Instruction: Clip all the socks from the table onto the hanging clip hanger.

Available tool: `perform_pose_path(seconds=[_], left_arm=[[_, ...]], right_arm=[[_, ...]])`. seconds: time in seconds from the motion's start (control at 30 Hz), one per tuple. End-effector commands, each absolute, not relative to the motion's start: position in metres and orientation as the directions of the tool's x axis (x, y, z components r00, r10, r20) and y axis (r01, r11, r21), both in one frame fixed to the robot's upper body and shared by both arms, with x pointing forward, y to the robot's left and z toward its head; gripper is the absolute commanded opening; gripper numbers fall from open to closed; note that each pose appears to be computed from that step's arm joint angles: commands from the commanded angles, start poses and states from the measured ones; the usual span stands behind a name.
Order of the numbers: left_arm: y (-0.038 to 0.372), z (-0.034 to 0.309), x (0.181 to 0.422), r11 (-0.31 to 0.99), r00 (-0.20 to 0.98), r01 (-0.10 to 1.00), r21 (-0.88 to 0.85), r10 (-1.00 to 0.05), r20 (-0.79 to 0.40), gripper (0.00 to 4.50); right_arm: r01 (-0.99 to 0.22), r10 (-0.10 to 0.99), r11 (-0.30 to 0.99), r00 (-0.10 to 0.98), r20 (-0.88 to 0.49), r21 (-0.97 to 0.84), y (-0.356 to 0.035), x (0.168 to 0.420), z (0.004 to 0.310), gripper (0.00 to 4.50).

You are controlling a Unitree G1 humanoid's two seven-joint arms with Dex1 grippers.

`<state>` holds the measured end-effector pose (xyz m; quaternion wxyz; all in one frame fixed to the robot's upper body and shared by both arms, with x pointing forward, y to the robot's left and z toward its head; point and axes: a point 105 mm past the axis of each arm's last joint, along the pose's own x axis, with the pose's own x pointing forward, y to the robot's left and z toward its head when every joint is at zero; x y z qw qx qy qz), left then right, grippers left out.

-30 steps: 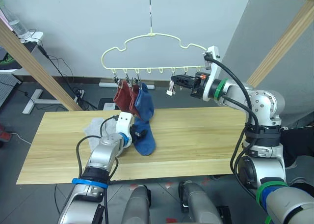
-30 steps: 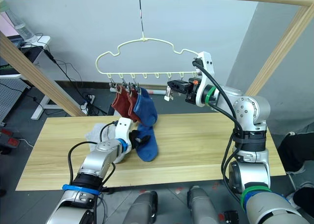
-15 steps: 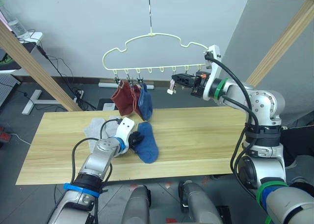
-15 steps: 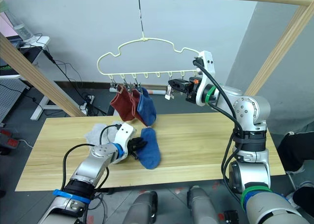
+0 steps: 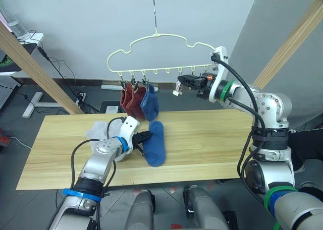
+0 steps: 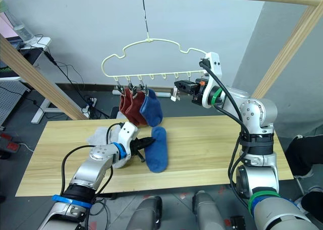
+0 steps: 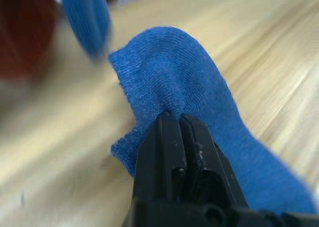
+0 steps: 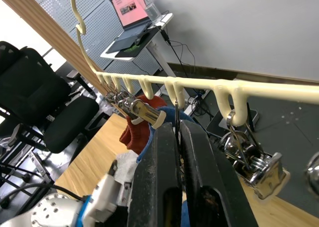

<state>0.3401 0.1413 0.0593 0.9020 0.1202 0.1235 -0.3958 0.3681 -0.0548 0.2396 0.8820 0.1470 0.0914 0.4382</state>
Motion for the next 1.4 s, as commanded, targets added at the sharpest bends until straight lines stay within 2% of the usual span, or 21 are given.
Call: perform_pose_path(seconds=[0.03,0.13,0.23,0.33,0.53,0.8,1.4], left_arm=[[0.138,0.108,0.331,0.569,0.606,0.792,0.224,-0.777,-0.171,0.01],[0.137,0.117,0.327,0.531,0.581,0.803,0.272,-0.8,-0.153,0.01],[0.131,0.142,0.317,0.455,0.519,0.816,0.357,-0.849,-0.102,0.01],[0.121,0.163,0.304,0.373,0.445,0.812,0.449,-0.893,-0.064,0.01],[0.116,0.167,0.29,0.285,0.378,0.801,0.527,-0.923,-0.074,0.01],[0.115,0.177,0.301,0.31,0.401,0.755,0.578,-0.915,-0.034,0.01],[0.111,0.183,0.312,0.337,0.415,0.725,0.601,-0.91,0.009,0.01]], right_arm=[[-0.776,0.813,0.553,0.583,0.009,0.302,-0.056,0.364,0.253,0.0],[-0.777,0.814,0.553,0.581,0.006,0.301,-0.057,0.364,0.253,0.0],[-0.781,0.825,0.538,0.566,-0.005,0.318,-0.06,0.364,0.253,0.0],[-0.796,0.86,0.481,0.51,-0.02,0.367,-0.063,0.36,0.254,0.0],[-0.8,0.889,0.424,0.457,-0.027,0.426,-0.066,0.356,0.255,0.0],[-0.794,0.927,0.319,0.376,0.006,0.518,-0.062,0.346,0.263,0.0],[-0.792,0.928,0.326,0.371,-0.017,0.517,-0.058,0.341,0.257,0.0]])
